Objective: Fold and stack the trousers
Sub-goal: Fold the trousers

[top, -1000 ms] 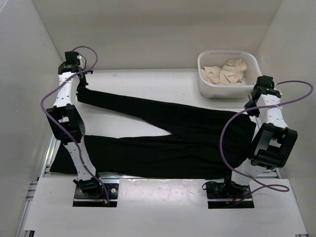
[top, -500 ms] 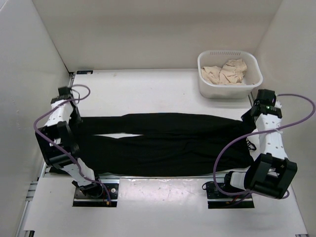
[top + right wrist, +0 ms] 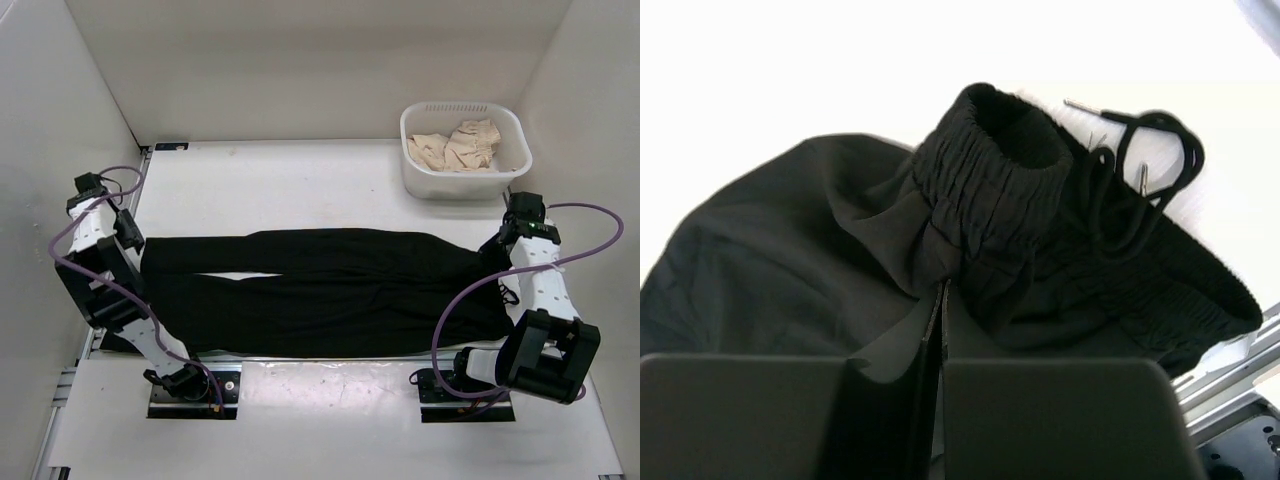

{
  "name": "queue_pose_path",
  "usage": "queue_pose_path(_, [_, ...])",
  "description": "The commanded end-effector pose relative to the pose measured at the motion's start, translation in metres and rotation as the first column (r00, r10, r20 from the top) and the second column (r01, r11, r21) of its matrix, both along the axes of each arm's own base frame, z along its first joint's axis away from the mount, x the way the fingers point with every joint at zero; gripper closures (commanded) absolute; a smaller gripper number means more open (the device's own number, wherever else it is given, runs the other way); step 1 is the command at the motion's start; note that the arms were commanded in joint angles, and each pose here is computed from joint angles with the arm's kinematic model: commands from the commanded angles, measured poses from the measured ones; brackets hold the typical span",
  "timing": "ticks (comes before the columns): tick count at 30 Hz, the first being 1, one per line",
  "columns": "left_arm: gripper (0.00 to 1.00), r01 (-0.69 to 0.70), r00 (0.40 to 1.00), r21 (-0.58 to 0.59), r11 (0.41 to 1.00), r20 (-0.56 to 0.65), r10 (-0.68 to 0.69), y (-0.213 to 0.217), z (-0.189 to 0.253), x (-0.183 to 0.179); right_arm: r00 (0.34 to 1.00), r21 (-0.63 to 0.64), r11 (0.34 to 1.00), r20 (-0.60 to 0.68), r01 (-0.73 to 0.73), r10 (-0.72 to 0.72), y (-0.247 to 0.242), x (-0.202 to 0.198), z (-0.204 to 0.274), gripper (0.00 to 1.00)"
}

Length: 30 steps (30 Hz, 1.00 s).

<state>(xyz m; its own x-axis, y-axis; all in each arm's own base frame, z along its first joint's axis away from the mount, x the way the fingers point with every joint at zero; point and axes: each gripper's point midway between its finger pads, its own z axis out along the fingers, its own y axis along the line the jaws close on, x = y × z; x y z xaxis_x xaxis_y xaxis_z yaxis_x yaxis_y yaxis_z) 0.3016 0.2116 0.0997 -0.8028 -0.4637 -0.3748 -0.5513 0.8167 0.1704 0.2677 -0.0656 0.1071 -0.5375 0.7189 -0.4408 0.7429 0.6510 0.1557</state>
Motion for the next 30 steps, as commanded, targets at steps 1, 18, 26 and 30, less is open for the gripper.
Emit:
queue_pose_path(1, [0.28,0.015,0.999,-0.047,0.999,-0.028,-0.016,-0.003,-0.019,0.009,0.998,-0.05,0.999,0.059,-0.009,0.012,-0.01,0.02,0.023,1.0])
queue_pose_path(18, [0.86,0.113,0.99,-0.194,0.975,-0.063,-0.127,-0.03,-0.076,0.06,0.998,-0.077,0.997,0.058,0.005,0.0,-0.021,0.046,0.039,1.0])
queue_pose_path(26, [0.51,0.082,0.996,-0.033,0.996,-0.035,-0.084,0.003,-0.034,0.079,0.992,-0.094,0.995,0.111,-0.041,0.051,-0.025,0.074,0.065,1.0])
queue_pose_path(30, [0.31,0.058,0.98,-0.042,0.997,-0.188,-0.065,-0.001,-0.066,0.041,0.995,-0.076,0.996,0.082,-0.049,0.056,-0.021,0.065,0.047,1.0])
